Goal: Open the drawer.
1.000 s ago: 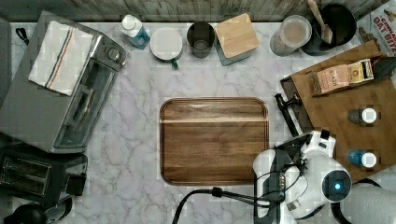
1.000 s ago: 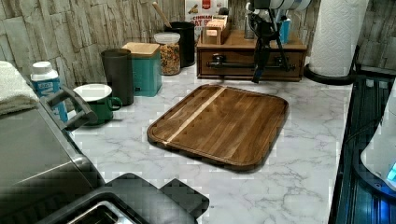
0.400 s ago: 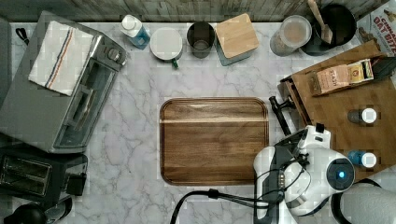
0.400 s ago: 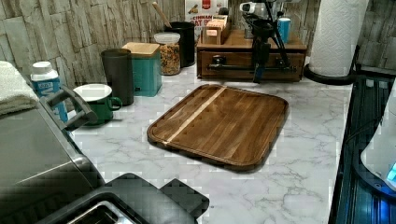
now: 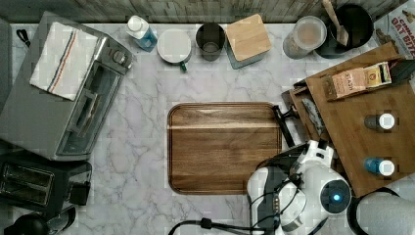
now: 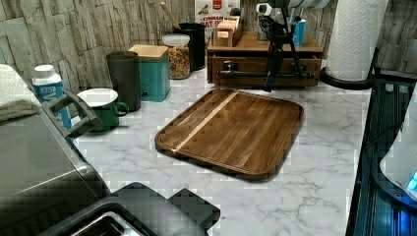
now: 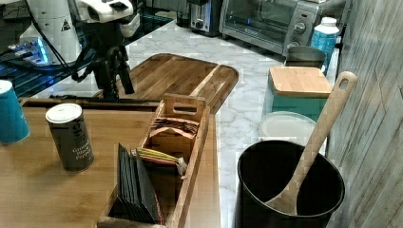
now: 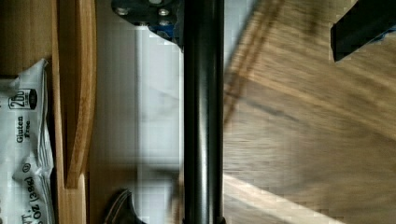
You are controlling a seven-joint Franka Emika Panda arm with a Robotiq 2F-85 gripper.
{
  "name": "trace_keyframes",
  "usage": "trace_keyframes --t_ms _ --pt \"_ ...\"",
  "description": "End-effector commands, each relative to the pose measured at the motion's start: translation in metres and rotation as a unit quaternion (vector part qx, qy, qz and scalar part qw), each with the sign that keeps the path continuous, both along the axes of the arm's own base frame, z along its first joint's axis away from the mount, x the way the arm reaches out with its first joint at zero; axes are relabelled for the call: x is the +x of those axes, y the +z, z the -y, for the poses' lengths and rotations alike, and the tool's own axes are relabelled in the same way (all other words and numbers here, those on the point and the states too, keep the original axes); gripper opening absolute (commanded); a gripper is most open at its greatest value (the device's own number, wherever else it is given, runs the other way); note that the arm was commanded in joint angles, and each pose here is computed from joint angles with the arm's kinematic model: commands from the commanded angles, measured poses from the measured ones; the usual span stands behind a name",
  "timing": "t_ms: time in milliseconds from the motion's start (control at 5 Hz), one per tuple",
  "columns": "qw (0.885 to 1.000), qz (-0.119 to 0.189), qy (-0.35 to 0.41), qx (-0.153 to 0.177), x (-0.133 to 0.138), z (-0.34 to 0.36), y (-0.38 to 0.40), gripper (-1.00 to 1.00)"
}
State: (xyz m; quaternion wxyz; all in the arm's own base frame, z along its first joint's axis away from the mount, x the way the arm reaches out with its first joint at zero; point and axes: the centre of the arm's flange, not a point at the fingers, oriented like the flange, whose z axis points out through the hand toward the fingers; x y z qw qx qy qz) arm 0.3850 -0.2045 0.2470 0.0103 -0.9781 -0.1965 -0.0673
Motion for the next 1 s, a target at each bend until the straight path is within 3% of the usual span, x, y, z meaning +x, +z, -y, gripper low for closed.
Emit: trace_keyframes --t_ms 200,600,1000 --pt "0.990 -0.047 0.128 0.036 -0.044 -0.152 -0.010 1.00" --pt "0.992 -0.057 0.109 0.034 -0.066 -0.190 0.000 1.00" --pt "0.993 -0.055 0.088 0.048 -0.068 -0.211 0.009 1.00"
